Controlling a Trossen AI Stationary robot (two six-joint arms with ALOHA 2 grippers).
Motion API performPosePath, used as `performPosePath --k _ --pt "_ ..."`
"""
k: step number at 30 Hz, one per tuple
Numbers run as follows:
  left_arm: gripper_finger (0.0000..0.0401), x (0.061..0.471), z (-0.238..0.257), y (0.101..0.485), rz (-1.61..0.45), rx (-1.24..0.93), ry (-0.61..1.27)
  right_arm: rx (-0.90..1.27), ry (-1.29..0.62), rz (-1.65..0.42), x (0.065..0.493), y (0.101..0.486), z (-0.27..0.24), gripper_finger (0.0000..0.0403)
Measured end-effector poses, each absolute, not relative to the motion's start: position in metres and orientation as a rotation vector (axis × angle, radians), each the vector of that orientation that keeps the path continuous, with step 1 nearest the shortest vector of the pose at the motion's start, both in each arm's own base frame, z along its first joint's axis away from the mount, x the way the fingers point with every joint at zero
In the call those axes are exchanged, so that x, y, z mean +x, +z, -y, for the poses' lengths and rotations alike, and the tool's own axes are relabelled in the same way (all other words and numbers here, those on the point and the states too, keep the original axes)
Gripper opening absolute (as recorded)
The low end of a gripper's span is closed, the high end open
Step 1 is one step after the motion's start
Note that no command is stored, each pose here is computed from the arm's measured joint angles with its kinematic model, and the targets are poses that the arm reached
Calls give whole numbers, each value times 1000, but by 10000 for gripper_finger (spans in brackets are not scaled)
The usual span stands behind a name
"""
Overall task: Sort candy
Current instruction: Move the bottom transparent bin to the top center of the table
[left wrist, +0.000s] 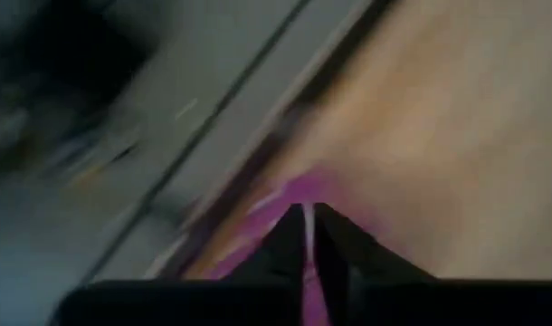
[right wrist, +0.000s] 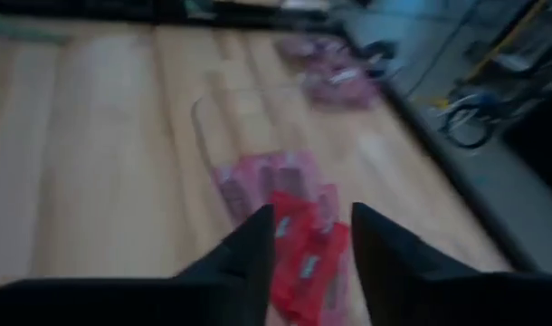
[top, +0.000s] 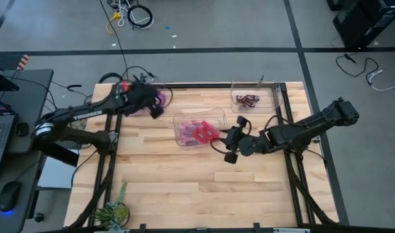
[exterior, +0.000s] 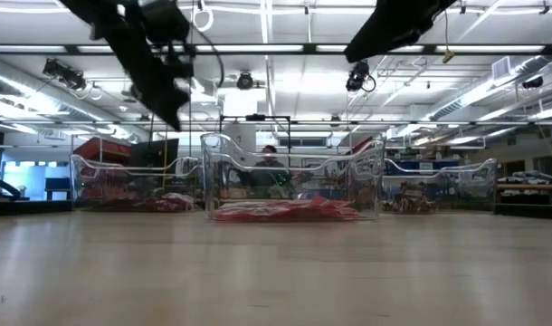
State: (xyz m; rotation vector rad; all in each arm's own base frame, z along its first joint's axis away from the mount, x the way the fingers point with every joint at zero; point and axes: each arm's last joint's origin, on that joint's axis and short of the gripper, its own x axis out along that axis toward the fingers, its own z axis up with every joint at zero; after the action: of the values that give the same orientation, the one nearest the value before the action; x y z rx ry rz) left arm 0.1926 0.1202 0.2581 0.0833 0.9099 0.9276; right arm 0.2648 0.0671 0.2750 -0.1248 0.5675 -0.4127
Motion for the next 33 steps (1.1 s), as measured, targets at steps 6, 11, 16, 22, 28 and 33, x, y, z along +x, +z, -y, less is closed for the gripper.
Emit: performPosePath --k 6,11,16,22,28,33 --pt "4 206 -74 264 -559 -13 342 -64 -262 -689 284 252 -60 23" --pt "2 223 -28 248 -485 24 34 7 -147 -828 299 222 -58 15" --pt "1 240 15 235 -489 113 -128 35 -162 -882 315 195 -51 2" --pt "1 255 29 208 -583 151 -34 97 -243 -866 331 176 -28 2" --pt "0 267 25 182 -678 186 137 124 -310 -877 339 161 -5 1" --pt "0 269 10 169 -738 236 355 143 -360 -841 343 160 16 1"
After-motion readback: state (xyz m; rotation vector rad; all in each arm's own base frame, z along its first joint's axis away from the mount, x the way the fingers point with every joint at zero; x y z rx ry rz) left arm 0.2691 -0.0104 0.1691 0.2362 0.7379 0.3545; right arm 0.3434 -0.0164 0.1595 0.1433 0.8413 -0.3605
